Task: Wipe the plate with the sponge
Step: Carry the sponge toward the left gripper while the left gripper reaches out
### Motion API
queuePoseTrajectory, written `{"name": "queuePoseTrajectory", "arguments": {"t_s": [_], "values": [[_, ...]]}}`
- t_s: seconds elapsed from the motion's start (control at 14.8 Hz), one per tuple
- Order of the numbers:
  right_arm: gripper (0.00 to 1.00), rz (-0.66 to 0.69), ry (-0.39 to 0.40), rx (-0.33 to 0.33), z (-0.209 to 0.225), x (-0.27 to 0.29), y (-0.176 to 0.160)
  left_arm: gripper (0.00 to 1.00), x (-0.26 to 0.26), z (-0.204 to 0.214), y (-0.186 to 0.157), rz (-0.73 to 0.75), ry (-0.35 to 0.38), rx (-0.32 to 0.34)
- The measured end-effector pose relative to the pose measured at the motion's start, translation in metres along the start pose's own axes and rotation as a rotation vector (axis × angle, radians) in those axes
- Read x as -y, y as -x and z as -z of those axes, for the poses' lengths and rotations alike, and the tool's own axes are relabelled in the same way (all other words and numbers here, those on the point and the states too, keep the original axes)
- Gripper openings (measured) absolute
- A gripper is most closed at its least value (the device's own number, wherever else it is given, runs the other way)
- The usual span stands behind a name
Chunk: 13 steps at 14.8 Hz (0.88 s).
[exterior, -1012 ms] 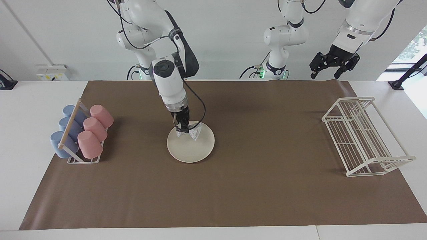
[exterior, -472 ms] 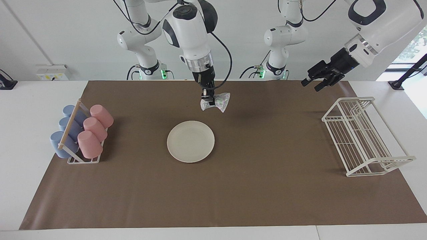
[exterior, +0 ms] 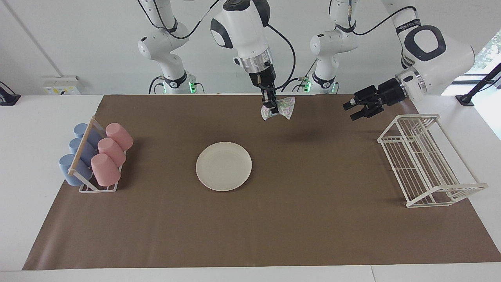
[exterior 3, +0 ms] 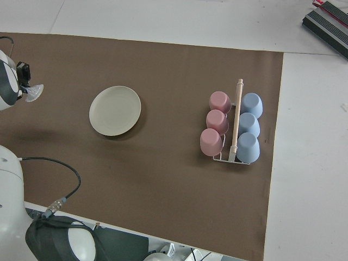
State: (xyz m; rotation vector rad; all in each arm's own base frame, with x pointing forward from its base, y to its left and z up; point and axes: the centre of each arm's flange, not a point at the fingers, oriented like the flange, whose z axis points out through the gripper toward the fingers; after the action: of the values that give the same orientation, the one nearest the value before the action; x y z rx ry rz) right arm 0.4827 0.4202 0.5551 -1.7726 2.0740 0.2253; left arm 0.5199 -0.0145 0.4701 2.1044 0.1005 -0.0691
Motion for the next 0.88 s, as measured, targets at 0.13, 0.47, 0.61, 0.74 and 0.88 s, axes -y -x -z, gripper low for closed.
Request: {"name": "queuePoseTrajectory", "arguments": {"t_s": [0.13, 0.47, 0.61, 0.74, 0.88], "values": [[0.11, -0.004, 0.008, -0.014, -0.019, 0.001, -0.001, 1.00, 0.026, -0.013, -0.007, -0.001, 0.095, 0.016], [0.11, -0.002, 0.028, -0.053, -0.061, 0.000, -0.004, 1.00, 0.008, -0.061, -0.011, -0.021, 0.172, 0.061], [0.11, -0.003, 0.022, -0.049, -0.060, 0.001, -0.004, 1.00, 0.010, -0.069, -0.011, -0.015, 0.191, 0.067], [0.11, -0.007, 0.020, -0.050, -0.060, 0.003, -0.006, 1.00, 0.010, -0.085, -0.012, -0.020, 0.235, 0.075], [0.11, -0.007, 0.019, -0.050, -0.060, 0.004, -0.006, 1.00, -0.004, -0.109, -0.012, -0.022, 0.275, 0.077]]}}
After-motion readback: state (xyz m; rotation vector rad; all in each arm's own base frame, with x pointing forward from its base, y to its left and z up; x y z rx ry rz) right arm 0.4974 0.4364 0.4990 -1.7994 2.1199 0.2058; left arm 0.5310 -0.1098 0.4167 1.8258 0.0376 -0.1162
